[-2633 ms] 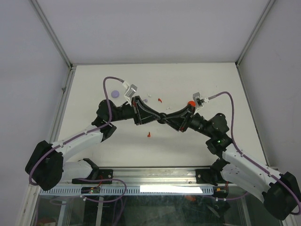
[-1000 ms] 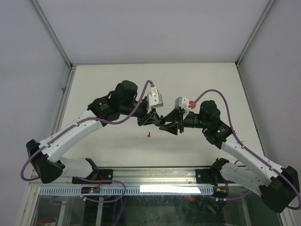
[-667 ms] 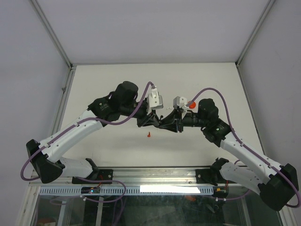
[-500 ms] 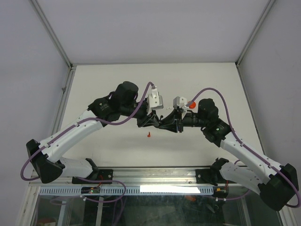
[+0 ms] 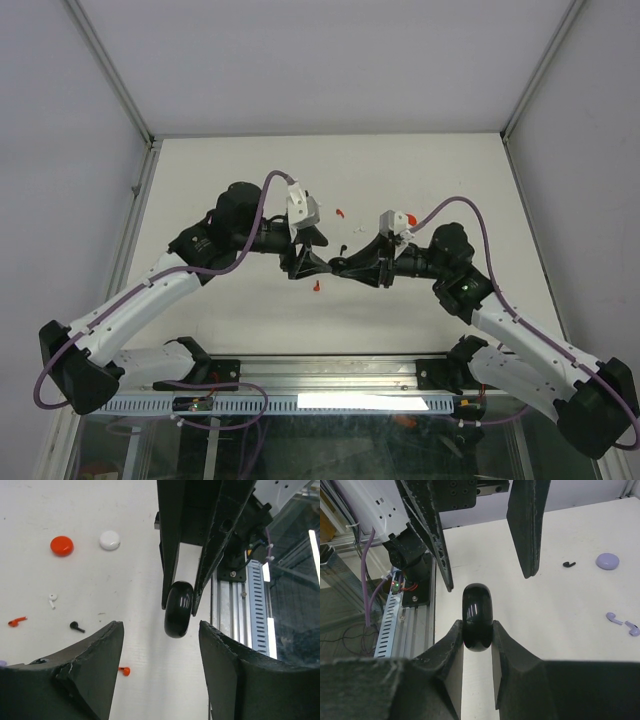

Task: Insert the wireless bluetooth earbuds into the charging case
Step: Pick up the charging case at the center of the board.

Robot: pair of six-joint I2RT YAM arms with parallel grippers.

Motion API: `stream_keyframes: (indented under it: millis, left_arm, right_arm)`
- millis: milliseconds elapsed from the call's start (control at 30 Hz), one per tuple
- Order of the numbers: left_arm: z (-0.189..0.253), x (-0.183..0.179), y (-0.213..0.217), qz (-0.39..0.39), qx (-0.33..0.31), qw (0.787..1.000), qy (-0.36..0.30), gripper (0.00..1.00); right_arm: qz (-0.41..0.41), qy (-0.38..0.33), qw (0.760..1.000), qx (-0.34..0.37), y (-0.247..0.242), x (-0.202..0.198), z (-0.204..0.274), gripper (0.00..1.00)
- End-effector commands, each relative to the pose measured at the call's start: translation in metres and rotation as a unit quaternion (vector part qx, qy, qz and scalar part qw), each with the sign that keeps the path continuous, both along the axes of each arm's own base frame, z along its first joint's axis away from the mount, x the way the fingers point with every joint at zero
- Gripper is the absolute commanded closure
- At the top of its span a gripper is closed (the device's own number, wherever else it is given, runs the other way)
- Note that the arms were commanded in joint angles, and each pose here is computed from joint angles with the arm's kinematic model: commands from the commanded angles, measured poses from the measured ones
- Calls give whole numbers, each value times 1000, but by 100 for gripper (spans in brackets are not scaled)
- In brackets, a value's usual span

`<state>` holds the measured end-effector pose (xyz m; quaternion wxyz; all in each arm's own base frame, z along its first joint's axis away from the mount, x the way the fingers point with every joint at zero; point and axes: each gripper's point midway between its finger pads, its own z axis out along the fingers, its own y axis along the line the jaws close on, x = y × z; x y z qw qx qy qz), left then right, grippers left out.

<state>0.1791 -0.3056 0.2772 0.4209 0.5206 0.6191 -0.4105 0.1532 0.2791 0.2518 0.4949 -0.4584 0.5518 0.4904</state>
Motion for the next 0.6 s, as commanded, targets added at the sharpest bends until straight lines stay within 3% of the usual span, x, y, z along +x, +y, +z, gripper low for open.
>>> stream_keyframes:
  millis: [0,567]
  left_arm:
    - [33,-10,-8,-27,-78,996,-13,37]
    - [21,-3,-20,-18,-96,995,29,32]
  right_arm:
    - [-8,-21,998,65,0,-3,30,100]
    - [-19,-16,996,84,-3,-4,31,100]
